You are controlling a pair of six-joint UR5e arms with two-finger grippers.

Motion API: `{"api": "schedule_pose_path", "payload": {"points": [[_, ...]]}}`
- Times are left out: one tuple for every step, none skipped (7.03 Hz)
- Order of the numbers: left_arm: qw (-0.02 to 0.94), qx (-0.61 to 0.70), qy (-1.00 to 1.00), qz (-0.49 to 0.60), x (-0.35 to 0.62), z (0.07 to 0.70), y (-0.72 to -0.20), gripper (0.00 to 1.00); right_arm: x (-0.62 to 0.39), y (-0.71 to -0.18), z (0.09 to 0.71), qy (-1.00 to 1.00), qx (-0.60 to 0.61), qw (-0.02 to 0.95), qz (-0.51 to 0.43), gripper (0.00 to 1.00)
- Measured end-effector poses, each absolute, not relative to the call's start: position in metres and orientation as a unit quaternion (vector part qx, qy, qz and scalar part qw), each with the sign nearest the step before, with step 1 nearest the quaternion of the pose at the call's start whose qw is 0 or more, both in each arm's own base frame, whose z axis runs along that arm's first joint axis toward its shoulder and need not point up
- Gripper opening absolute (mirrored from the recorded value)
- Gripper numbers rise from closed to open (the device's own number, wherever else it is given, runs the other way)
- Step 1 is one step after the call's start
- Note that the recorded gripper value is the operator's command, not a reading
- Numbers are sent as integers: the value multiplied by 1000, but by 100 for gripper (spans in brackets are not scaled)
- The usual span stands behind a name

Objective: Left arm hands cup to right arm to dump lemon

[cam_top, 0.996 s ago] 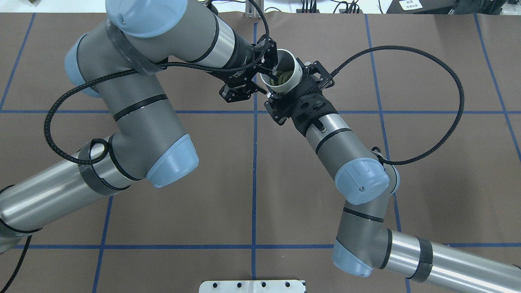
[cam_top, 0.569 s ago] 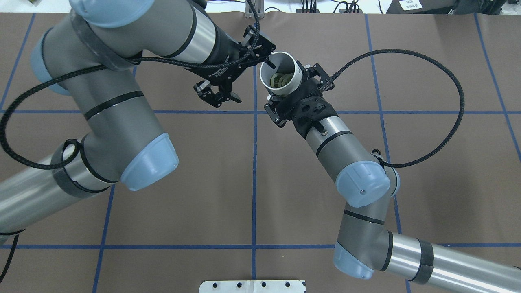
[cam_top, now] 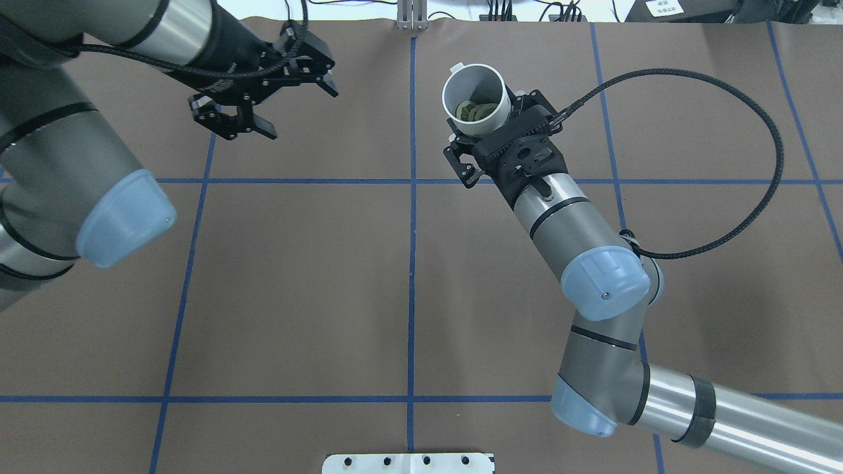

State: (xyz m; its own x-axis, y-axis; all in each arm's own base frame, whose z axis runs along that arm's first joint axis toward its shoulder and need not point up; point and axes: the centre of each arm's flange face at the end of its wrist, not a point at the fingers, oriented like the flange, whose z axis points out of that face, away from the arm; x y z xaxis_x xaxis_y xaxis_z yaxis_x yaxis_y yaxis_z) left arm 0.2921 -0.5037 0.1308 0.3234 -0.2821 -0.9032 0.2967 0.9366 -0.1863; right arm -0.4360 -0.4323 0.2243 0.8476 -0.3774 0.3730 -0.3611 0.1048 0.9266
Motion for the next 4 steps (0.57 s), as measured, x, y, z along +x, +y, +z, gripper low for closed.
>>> {"api": "schedule_pose_path", "payload": {"points": [[833, 27, 532, -148, 278, 159, -511, 100, -418, -434, 231, -281, 666, 691, 23, 0], [852, 41, 508, -119, 268, 178, -518, 100, -397, -432, 241, -286, 662, 691, 45, 0], [866, 49, 488, -96, 260, 191, -522, 100, -370, -425, 257, -291, 656, 694, 63, 0], [875, 55, 475, -78, 254, 202, -525, 100, -340, -416, 277, -295, 647, 699, 79, 0]]}}
